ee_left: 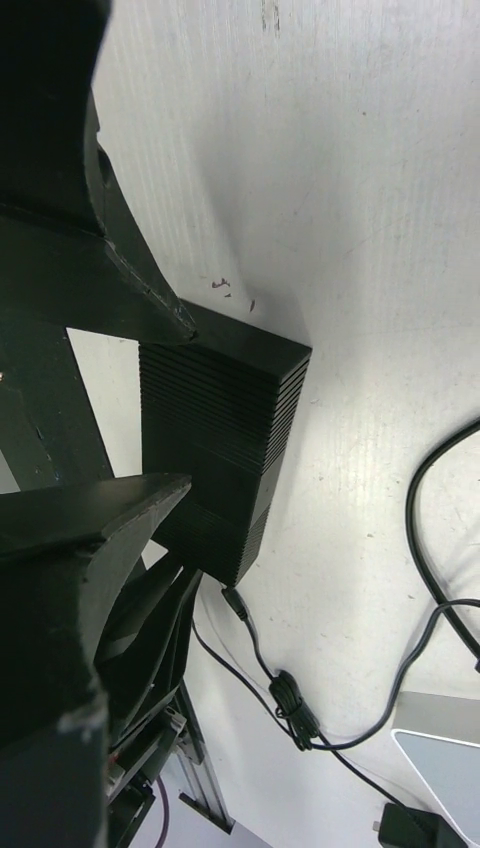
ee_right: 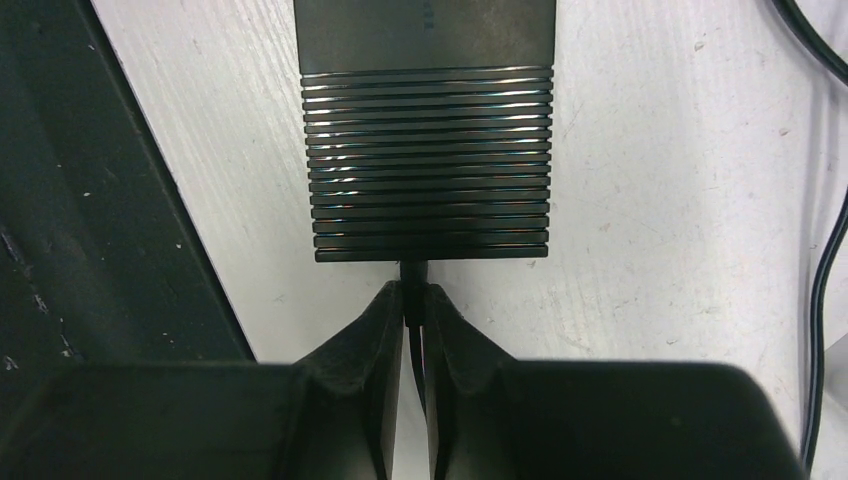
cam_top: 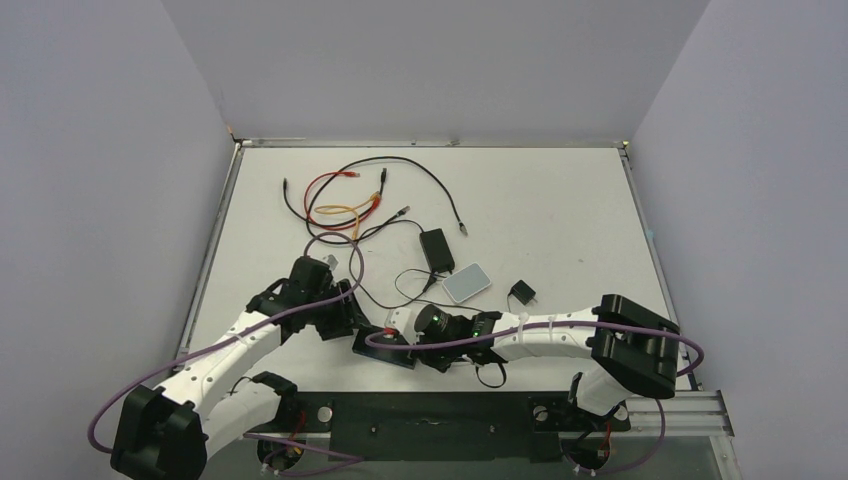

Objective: Insert the plug into the switch port
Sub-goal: Insert the power into the switch port.

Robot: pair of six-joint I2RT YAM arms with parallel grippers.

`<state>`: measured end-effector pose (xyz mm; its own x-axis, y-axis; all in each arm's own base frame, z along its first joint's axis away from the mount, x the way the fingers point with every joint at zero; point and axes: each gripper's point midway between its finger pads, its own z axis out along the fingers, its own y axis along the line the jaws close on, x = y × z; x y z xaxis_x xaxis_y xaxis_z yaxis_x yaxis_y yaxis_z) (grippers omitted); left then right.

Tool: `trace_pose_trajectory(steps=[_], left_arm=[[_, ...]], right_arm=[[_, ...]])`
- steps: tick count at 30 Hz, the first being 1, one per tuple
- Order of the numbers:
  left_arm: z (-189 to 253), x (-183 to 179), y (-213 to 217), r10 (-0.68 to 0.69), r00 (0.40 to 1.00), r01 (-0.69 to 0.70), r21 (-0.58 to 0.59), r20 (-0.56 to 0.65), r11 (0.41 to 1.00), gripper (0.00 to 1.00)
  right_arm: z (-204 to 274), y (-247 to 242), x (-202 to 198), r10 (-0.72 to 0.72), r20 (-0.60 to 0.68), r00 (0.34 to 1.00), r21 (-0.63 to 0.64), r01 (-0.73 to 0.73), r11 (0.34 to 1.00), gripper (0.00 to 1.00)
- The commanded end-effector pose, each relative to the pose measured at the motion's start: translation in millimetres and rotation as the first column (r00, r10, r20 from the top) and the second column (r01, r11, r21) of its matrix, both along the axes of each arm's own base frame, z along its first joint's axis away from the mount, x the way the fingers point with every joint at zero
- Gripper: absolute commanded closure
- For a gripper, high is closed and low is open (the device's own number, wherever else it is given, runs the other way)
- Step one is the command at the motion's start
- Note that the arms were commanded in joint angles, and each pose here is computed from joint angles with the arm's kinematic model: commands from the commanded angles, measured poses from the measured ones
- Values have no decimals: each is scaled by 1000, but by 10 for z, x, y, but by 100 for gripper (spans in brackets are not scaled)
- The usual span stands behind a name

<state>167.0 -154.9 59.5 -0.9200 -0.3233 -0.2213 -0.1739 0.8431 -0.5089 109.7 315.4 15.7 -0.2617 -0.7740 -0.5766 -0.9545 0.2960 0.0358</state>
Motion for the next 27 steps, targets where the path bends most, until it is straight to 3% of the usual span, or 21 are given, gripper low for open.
trace_pose_trajectory(steps=[1,4,11,15,20,27], left_arm=[[147,109,57,34,999,-35,32,38,999,52],[214,166,96,56,997,-58,44,62,997,51],[518,288,65,35,985,-38,10,170,999,39],[671,337,41,24,976,-23,-6,218,1000,36],[811,371,-17,-6,964,16,-35,267,999,33],[1021,399,-101,-65,943,89,-59,327,994,33]], right_arm=[[191,81,115,-55,42,998,50,53,997,89],[275,-10,143,-90,57,994,45,88,995,75],[675,-190,323,-214,150,965,121,197,973,64],[1068,-291,557,-342,192,920,231,296,927,60],[1526,-591,998,-571,262,778,363,468,805,55],[1962,-983,1483,-813,288,506,497,647,579,35]])
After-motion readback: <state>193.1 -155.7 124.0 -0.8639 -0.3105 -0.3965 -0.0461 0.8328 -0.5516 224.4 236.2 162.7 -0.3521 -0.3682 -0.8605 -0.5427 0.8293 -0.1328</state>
